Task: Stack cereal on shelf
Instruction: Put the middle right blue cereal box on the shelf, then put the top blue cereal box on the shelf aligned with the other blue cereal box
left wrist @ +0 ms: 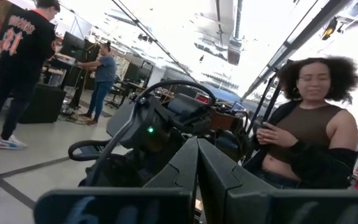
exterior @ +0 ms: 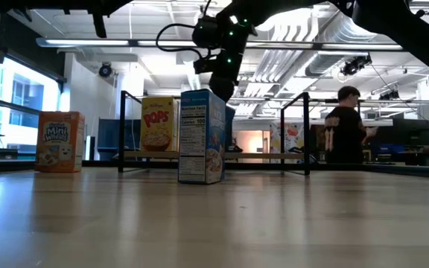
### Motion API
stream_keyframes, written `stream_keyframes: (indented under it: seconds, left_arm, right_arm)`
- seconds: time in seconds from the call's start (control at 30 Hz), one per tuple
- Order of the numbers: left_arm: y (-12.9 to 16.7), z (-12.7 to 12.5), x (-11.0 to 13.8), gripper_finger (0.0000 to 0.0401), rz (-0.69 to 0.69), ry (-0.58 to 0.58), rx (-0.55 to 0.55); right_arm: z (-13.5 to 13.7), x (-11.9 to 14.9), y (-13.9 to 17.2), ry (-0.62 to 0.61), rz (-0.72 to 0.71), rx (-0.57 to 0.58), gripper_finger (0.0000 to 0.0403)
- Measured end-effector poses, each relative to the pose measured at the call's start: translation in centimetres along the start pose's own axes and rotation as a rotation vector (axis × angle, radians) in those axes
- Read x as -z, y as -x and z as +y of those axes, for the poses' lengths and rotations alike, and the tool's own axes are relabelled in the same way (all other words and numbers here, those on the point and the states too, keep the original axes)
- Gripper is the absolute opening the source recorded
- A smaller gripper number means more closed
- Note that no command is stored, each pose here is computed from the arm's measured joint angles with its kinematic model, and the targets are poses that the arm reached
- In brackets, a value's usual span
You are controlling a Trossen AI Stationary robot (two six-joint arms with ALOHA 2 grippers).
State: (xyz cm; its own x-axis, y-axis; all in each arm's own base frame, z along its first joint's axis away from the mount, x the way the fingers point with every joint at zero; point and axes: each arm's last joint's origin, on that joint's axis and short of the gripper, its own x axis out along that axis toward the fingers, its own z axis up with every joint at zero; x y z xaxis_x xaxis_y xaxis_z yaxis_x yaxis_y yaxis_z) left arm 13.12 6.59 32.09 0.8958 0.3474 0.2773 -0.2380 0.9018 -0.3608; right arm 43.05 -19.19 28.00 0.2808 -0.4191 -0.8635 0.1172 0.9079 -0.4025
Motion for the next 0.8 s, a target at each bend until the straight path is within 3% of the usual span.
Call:
stream_keyframes:
  seconds: [0.23,0.8]
  left_arm:
    - [0.0,0.0,0.0,0.0001,0.0,0.0,0.0]
    - [0.0,0.0,0.0,0.0,0.0,-0.009,0.0]
  right_arm:
    - [0.0,0.2,0.0,0.02,0.014,-0.006,0.0219]
    - [-3.0,-0.1,2.3,-0.047,-0.059,0.049,0.0222]
